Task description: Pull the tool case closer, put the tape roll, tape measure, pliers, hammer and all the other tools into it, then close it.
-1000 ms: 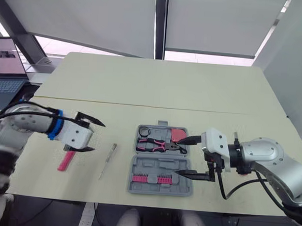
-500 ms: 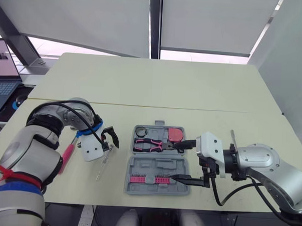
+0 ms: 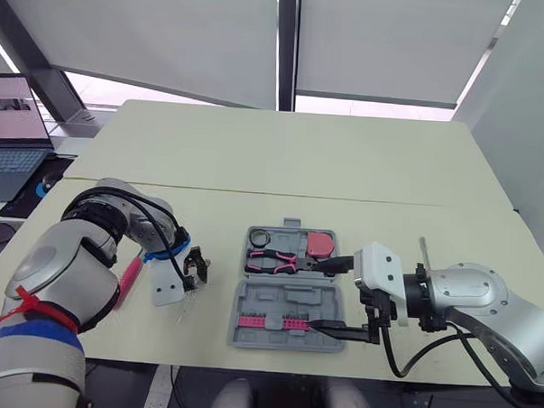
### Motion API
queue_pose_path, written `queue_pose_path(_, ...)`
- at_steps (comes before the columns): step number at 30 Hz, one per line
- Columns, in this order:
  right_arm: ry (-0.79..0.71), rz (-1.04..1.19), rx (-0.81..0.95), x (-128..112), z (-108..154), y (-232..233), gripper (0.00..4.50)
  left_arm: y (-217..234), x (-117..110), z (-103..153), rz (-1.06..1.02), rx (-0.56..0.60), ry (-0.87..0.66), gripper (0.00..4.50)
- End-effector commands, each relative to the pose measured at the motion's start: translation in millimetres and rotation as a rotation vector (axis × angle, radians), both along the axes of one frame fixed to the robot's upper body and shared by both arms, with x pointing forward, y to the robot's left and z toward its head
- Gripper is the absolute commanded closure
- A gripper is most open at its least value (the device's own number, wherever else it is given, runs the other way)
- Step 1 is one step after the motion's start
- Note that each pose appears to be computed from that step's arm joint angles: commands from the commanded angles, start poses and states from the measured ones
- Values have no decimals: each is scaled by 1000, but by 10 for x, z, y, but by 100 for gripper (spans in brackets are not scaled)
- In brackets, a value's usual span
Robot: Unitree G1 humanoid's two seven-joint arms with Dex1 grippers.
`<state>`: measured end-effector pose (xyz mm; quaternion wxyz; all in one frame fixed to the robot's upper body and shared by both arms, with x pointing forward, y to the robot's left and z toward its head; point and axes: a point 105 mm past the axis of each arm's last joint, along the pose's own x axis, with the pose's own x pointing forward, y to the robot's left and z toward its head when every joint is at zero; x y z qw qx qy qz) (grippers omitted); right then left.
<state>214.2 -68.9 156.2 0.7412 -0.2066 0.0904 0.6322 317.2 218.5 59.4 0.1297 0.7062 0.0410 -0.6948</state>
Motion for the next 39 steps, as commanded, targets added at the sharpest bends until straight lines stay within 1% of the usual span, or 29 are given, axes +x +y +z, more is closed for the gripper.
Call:
queue_pose_path(1, -39, 17, 12, -30, 90, -13, 0, -33, -9, -98, -28, -14, 0, 279)
queue_pose_path(5, -41, 20, 14, -18, 91, -6, 0, -79, 9, -36, -54, -43, -5, 409)
queue_pose_path(6, -40, 21, 16, -17, 92, -1, 0, -88, 10, 0, -61, -50, -4, 433)
queue_pose_path(12, -38, 25, 25, -22, 90, 28, 0, 9, -9, 256, -31, -76, -1, 432)
queue_pose_path(14, -36, 25, 33, -23, 87, 48, 0, 73, -4, 380, -12, -91, -24, 432)
queue_pose_path(17, -35, 26, 40, -30, 77, 78, 0, 111, -4, 517, 47, -166, -51, 432)
queue_pose_path(20, -38, 18, 40, 1, 54, 108, 0, 89, 55, 624, 136, -315, -118, 432)
queue_pose_path(21, -39, 18, 40, 6, 51, 113, 0, 89, 64, 638, 153, -338, -128, 432)
queue_pose_path(24, -38, 6, 21, 40, 8, 119, 0, 69, 83, 664, 235, -501, -186, 432)
queue_pose_path(26, -38, 5, 18, 55, -5, 130, 0, 83, 39, 649, 273, -552, -204, 432)
queue_pose_path(32, -42, 9, 13, 62, -39, 176, 0, -32, -154, 680, 395, -655, -208, 432)
queue_pose_path(35, -45, 11, 13, 61, -51, 196, 0, -42, -224, 664, 470, -655, -196, 432)
queue_pose_path(36, -49, 11, 9, 66, -57, 200, 0, -32, -241, 643, 551, -665, -173, 432)
queue_pose_path(39, -61, 5, 4, 86, -60, 209, 0, 51, -306, 550, 909, -711, -45, 432)
